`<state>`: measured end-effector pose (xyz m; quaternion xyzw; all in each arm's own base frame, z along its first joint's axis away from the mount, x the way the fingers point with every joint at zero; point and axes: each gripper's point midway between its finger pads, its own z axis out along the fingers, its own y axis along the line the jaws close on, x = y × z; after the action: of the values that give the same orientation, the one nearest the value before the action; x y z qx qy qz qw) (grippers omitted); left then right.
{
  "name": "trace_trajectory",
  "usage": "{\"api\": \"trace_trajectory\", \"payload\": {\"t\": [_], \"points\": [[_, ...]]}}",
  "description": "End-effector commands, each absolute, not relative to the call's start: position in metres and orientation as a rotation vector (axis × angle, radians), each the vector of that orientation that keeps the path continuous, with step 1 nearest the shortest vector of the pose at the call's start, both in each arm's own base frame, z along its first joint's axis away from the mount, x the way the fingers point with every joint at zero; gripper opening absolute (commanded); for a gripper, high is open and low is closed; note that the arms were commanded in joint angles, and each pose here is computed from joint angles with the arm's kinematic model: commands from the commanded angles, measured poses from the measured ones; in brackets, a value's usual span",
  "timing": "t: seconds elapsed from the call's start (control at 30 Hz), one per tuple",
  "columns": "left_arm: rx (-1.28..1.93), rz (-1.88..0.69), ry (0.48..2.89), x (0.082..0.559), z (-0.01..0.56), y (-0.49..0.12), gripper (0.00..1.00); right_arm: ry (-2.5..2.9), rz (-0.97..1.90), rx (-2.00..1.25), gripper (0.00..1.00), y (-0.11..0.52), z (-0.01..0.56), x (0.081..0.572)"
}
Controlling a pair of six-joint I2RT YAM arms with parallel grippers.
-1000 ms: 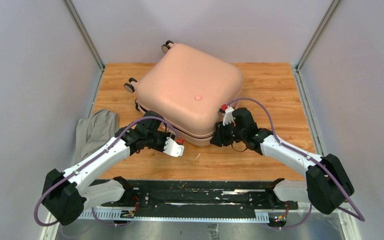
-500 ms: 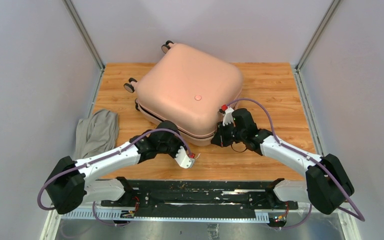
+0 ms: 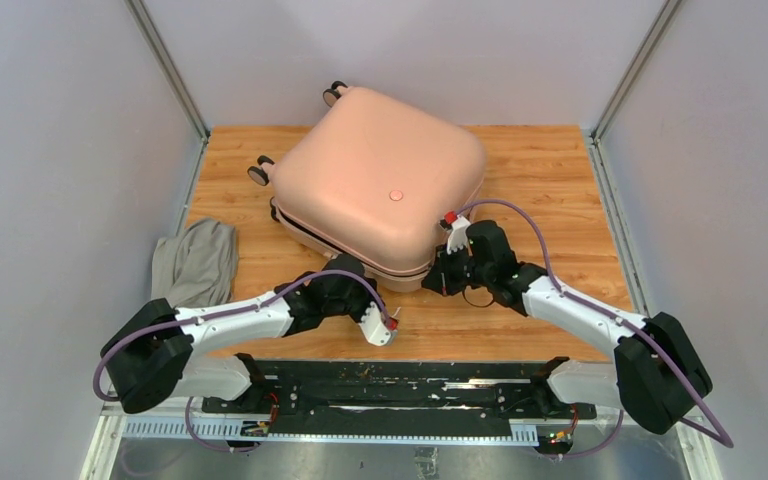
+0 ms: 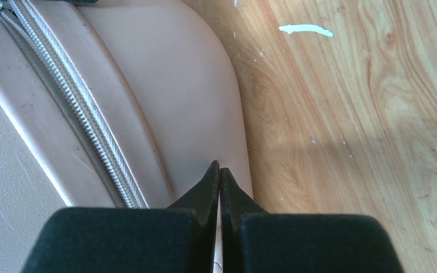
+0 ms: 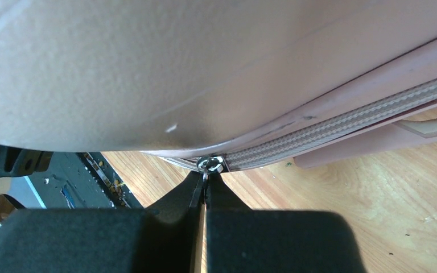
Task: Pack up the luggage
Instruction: Zip the luggage at the center of the board.
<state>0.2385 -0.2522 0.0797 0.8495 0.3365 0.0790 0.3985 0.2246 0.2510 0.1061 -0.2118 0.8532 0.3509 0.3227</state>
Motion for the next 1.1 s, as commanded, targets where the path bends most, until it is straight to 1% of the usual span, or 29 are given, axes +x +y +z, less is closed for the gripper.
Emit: {"api": "trace_trajectory", "payload": {"t": [0.0,0.23,0.4,0.53,0.67,0.77,0.8,0.9,0.93,0.97,1.0,1.03,1.07], "points": [[2.078,0.261,0.810,0.249,0.092,-0.263,0.00,2.164,0.946,-0.587,0.00,0.258,0.119,0.223],[2.061,0.310,0.792,0.257,0.095,-0.267,0.00,2.127,0.909,-0.580,0.00,0.258,0.124,0.221],[2.047,0.320,0.786,0.267,0.101,-0.280,0.00,2.092,0.861,-0.656,0.00,0.278,0.125,0.196],[2.040,0.313,0.773,0.272,0.107,-0.292,0.00,2.075,0.888,-0.704,0.00,0.299,0.124,0.181],[2.028,0.304,0.761,0.276,0.114,-0.303,0.00,2.064,0.910,-0.748,0.00,0.312,0.126,0.178],[2.021,0.312,0.761,0.279,0.118,-0.306,0.00,2.072,0.841,-0.745,0.00,0.307,0.128,0.185],[2.017,0.320,0.766,0.280,0.120,-0.305,0.00,2.087,0.795,-0.720,0.06,0.299,0.128,0.190],[2.002,0.366,0.780,0.280,0.127,-0.294,0.00,2.121,0.782,-0.554,0.40,0.271,0.131,0.204],[2.013,0.372,0.802,0.278,0.128,-0.287,0.00,2.131,0.791,-0.485,0.53,0.260,0.131,0.208],[2.033,0.358,0.836,0.274,0.127,-0.279,0.00,2.138,0.791,-0.411,0.59,0.248,0.132,0.213],[2.059,0.319,0.872,0.267,0.130,-0.271,0.02,2.145,0.781,-0.338,0.63,0.237,0.132,0.217],[2.127,0.257,0.928,0.255,0.126,-0.259,0.06,2.137,0.779,-0.271,0.66,0.227,0.135,0.221],[2.176,0.198,0.967,0.244,0.124,-0.249,0.13,2.137,0.768,-0.211,0.67,0.217,0.134,0.224]]}}
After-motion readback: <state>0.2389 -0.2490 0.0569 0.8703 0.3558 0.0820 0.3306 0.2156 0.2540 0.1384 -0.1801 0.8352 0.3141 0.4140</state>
